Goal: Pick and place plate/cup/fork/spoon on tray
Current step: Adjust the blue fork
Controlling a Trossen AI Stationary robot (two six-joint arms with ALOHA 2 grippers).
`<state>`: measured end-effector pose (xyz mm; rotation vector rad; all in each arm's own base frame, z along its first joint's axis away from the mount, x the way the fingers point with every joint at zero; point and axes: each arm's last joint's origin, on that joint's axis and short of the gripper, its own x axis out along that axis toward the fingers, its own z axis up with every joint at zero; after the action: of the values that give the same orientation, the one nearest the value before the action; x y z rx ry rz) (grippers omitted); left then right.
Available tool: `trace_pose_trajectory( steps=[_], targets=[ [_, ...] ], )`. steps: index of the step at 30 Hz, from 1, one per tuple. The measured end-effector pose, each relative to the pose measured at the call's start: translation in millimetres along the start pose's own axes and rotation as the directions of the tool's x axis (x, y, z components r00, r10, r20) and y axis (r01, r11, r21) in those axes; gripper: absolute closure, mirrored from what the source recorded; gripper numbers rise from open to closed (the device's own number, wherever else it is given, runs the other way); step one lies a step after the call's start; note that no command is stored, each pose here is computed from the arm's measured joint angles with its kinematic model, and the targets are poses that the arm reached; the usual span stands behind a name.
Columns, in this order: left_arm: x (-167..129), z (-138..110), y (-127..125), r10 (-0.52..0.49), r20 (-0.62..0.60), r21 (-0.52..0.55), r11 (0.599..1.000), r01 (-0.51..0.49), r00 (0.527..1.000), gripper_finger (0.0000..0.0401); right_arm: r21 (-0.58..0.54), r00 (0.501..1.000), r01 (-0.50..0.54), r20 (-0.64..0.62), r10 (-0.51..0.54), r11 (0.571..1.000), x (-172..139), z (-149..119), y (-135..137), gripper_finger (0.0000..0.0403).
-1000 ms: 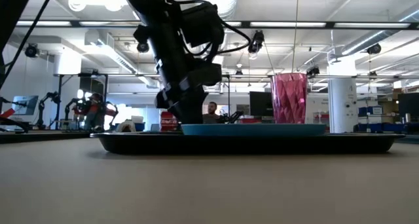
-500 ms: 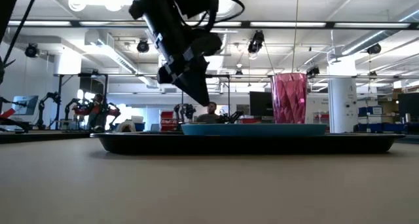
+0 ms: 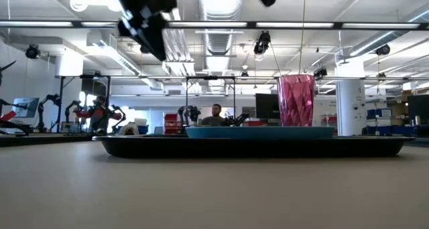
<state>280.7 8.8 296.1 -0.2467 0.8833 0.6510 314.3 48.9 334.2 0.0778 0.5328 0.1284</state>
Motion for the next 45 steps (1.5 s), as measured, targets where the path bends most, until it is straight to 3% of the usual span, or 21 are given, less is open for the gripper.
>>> trace_pose_trajectory(
  steps=[4, 11, 19, 28, 38, 45],
  targets=[
    [-32.9, -12.3, 20.4, 0.101, 0.018, -0.055, 0.994, -0.1, 0.995, 0.0401, 0.063, 0.997, -0.035, -0.071, 0.039, 0.997, 33.5, -8.4, -9.2, 0.0394],
    [-70.9, -28.5, 46.6, 0.155, 0.066, -0.13, 0.981, -0.146, 0.986, 0.0401, 0.128, 0.979, -0.154, -0.116, 0.169, 0.98, 93.2, -21.8, -23.7, 0.0394],
    [-73.7, -46.5, 61.2, 0.172, 0.053, -0.123, 0.979, -0.164, 0.984, 0.0401, 0.169, 0.936, -0.304, -0.132, 0.327, 0.938, 149.8, -20.0, -37.1, 0.0394],
    [-78.2, -60.3, 73.5, 0.182, 0.041, -0.112, 0.978, -0.176, 0.982, 0.0401, 0.18, 0.911, -0.341, -0.178, 0.371, 0.923, 192.6, -31.8, -50.9, 0.0394],
    [-92.7, -65.4, 87.7, 0.195, 0.118, -0.155, 0.972, -0.176, 0.974, 0.0401, 0.196, 0.916, -0.293, -0.222, 0.334, 0.936, 207.3, -49.2, -68.0, 0.0394],
    [-94.8, -66.4, 91.6, 0.244, 0.156, -0.163, 0.962, -0.219, 0.957, 0.0401, 0.053, 0.912, -0.134, -0.384, 0.144, 0.99, 198.1, -44.6, -71.6, 0.0394]
  ],
)
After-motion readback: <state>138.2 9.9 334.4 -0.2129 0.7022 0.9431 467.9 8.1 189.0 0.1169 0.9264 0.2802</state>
